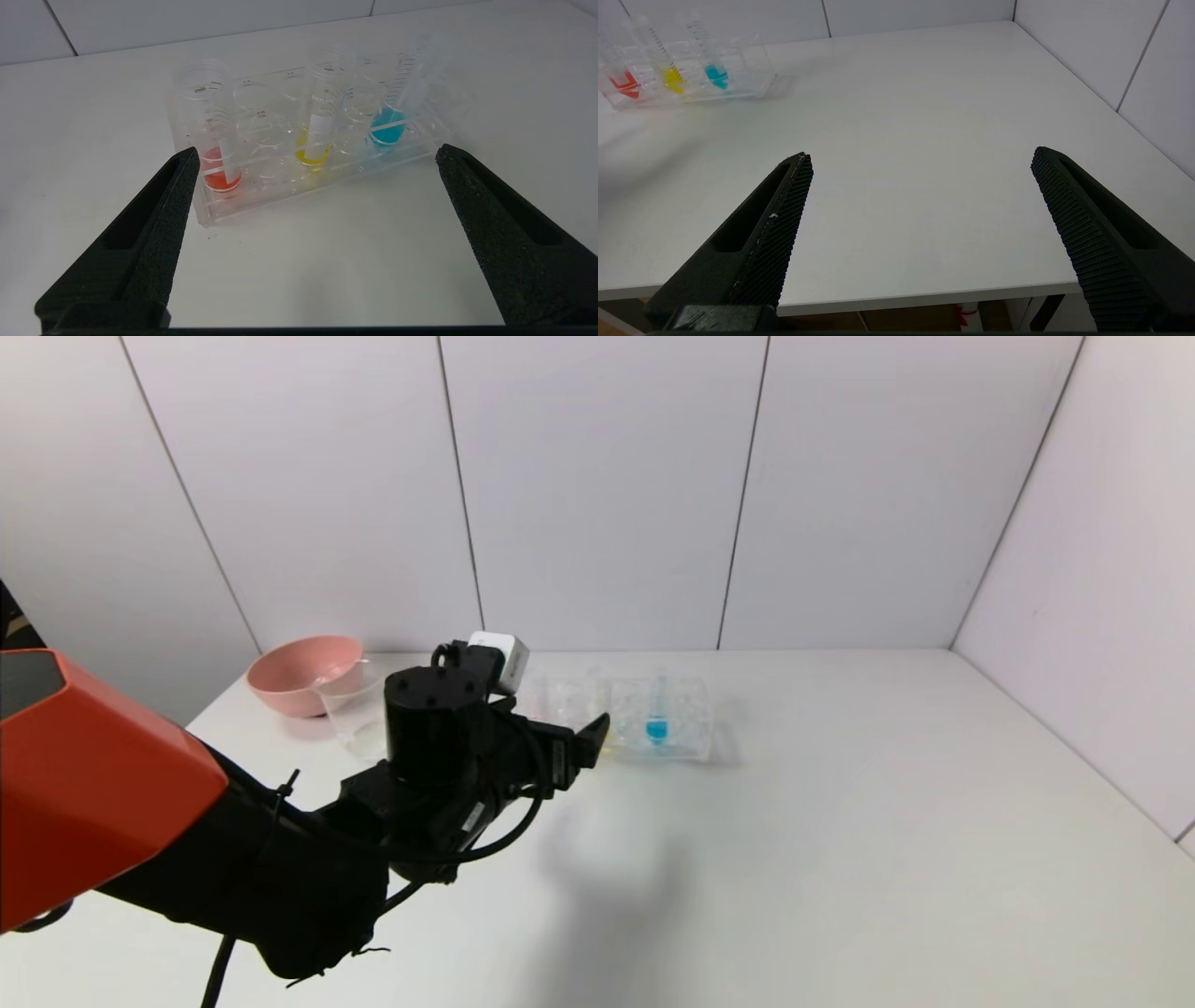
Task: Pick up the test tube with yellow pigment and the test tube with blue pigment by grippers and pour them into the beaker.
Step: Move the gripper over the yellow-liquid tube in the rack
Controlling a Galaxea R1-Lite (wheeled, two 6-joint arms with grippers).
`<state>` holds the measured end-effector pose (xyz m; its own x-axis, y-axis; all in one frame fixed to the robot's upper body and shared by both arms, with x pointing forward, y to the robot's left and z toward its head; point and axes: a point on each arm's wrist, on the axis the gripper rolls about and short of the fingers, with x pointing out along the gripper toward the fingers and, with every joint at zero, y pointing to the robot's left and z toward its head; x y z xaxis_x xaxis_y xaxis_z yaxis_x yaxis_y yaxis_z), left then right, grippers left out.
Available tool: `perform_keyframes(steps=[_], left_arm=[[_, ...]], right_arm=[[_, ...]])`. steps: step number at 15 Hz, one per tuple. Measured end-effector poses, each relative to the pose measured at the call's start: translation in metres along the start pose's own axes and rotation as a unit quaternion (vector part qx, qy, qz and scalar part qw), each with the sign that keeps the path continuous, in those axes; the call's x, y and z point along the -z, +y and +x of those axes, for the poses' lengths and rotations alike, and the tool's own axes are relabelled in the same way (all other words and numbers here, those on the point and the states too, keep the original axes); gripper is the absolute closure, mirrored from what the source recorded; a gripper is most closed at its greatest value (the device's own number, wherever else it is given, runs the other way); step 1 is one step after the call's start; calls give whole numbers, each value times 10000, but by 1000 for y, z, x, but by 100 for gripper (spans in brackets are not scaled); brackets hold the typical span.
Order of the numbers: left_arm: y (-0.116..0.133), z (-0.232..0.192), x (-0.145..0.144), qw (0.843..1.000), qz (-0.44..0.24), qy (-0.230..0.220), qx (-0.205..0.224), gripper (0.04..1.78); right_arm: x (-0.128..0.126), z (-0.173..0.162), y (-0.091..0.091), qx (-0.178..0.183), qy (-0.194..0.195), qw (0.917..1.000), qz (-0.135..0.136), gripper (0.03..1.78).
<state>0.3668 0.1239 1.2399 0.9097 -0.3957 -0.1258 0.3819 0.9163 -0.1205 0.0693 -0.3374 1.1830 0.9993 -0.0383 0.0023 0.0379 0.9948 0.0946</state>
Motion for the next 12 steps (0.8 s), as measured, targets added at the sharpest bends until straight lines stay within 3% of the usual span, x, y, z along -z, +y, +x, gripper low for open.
perform_keyframes(steps=[3, 12], left_arm=[[-8, 17, 6, 9987, 0, -93, -503, 6], [-19, 55, 17, 9976, -39, -203, -655, 6]], right_arm=[[0, 0, 0, 0, 2, 10000, 0, 10], [0, 0, 0, -2, 0, 10000, 0, 10]])
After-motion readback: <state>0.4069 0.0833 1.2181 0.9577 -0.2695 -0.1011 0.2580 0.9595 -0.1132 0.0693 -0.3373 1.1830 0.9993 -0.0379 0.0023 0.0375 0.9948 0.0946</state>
